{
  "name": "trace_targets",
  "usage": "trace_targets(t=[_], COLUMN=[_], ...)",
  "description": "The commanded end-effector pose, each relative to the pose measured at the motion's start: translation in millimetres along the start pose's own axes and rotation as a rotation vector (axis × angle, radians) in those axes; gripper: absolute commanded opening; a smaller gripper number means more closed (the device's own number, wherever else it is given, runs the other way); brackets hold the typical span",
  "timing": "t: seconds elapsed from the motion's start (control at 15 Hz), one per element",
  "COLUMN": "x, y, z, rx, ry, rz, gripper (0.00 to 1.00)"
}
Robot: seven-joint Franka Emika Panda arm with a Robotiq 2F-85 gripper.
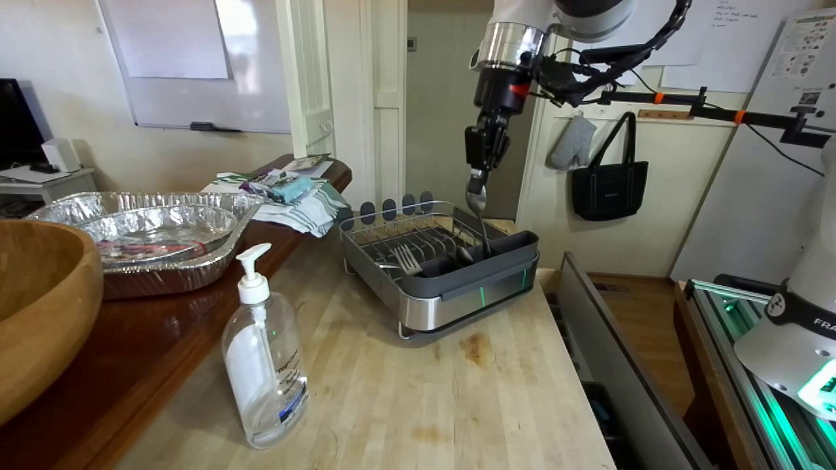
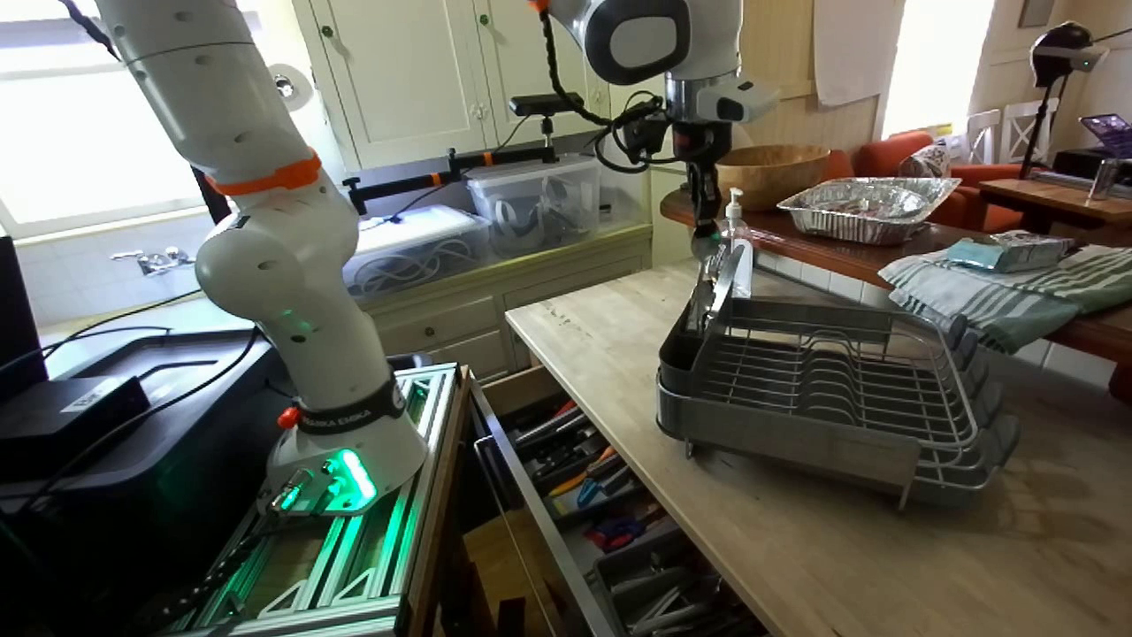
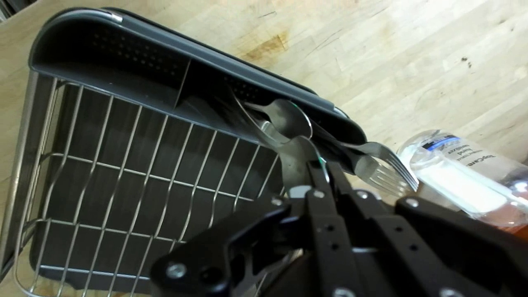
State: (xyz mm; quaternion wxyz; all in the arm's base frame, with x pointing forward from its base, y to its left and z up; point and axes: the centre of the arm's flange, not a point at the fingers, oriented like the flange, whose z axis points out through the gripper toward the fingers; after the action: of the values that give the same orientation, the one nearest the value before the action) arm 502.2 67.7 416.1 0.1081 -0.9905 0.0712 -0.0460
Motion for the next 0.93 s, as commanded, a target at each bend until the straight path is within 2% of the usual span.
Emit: trace_targets(t=[0.0,0.4,0.6,0.73,0.8,0.87], x=[0.4,2.4,3.0,3.0,3.0,2.7], y=[11.4,20.4,22.7,23.1,23.2,23.3], z=[15.8,29.5,33.6,34.5,34.6,33.6], rx=[-0.003,-0.032,-0.04,-0.043,-0.042,-0.041], ry=[-0.005,-0.033,-0.044,-0.047,-0.047,-0.045], rz=[0.013,0.028,0.031,0.031,0.031,0.03], gripper=[0.01,0.02,0.28,0.37,0.35,0.49])
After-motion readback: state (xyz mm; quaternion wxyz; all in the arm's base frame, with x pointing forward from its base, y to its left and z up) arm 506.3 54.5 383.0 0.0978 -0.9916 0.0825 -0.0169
